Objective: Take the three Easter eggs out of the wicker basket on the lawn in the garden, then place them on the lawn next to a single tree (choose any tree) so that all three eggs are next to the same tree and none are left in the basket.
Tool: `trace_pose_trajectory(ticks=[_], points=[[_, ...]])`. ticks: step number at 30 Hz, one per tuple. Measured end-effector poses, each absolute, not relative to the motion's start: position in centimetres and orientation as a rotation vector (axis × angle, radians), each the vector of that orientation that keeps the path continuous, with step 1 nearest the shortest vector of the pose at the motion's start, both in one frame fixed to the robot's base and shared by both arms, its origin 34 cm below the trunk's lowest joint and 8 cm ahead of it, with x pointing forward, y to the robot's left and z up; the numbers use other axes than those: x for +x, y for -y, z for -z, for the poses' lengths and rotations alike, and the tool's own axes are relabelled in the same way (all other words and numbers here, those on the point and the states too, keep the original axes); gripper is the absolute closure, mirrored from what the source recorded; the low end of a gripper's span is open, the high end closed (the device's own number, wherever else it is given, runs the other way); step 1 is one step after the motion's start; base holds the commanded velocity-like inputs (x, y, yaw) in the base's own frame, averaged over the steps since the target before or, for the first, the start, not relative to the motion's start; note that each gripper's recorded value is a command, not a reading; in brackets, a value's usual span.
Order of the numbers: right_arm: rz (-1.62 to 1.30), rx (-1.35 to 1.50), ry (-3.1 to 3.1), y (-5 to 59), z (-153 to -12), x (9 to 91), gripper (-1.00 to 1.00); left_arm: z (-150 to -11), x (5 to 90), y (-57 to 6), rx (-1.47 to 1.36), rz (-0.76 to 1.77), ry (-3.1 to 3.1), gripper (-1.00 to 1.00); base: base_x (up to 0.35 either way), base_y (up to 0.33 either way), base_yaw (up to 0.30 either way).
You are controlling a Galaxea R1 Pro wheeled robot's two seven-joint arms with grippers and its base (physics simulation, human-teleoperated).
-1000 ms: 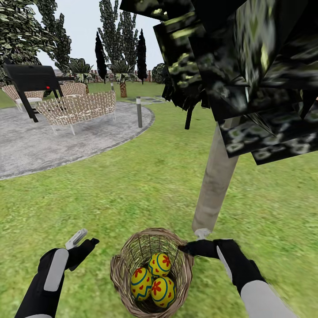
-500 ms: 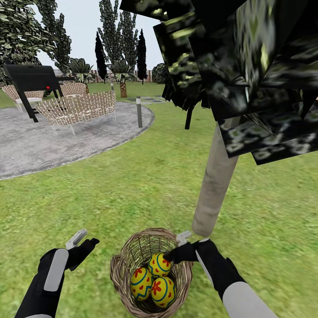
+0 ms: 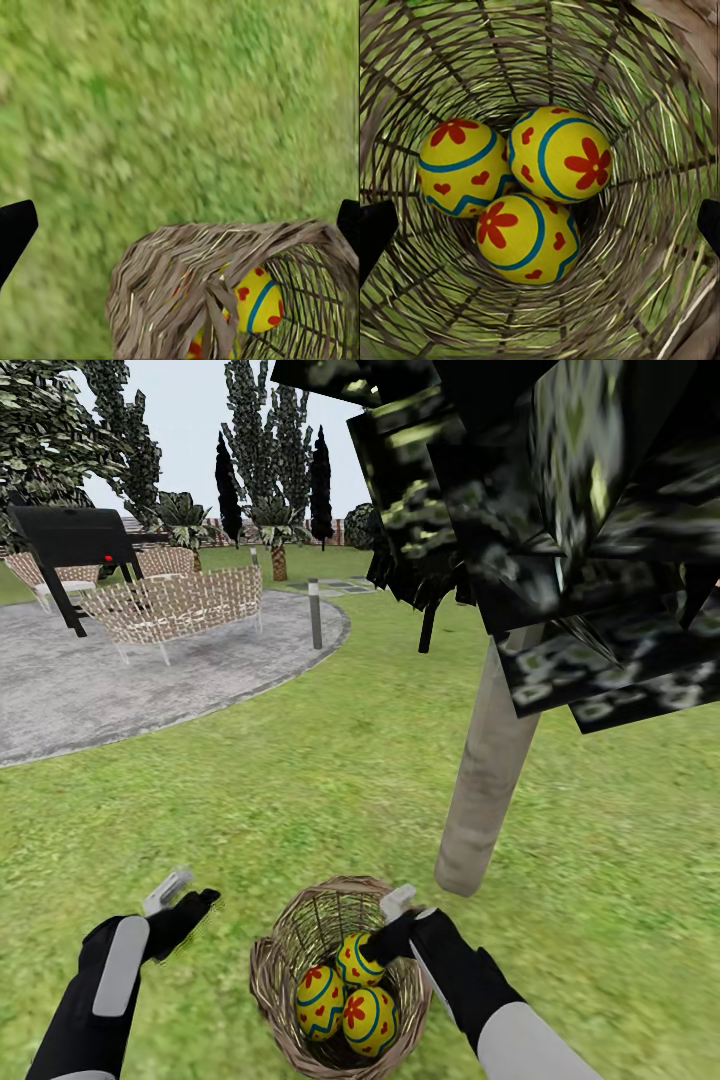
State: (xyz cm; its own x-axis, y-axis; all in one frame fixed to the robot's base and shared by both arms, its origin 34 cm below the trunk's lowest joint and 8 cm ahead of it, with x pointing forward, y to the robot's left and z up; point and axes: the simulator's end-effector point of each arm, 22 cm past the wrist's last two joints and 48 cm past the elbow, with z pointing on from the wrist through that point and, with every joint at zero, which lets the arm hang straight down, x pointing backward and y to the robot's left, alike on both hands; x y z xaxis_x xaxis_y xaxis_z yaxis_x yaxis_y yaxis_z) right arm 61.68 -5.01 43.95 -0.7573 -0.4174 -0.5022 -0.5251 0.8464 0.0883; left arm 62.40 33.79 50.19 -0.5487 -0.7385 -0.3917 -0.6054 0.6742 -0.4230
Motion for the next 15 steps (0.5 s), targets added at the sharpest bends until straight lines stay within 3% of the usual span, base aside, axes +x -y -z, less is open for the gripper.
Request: trace_pose_trajectory(ticks=[5,10,15], points=[[-0.152,-0.688,-2.589,6.8,-43.5,61.9,-1.00,-55.0,64.9,-35.2,-1.045,0.434,-2.181,-1.00,0.000,0.000,0.000],[-0.067,-0.778,-2.612,6.8,-43.2,61.0,-1.00,-61.1,67.1,-39.5,-1.090,0.718,-1.898,-1.00,0.000,0.000,0.000],[-0.036,-0.867,-2.620,6.2,-43.0,59.9,-1.00,-63.5,67.0,-42.7,-1.100,0.777,-1.777,-1.00,0.000,0.000,0.000]])
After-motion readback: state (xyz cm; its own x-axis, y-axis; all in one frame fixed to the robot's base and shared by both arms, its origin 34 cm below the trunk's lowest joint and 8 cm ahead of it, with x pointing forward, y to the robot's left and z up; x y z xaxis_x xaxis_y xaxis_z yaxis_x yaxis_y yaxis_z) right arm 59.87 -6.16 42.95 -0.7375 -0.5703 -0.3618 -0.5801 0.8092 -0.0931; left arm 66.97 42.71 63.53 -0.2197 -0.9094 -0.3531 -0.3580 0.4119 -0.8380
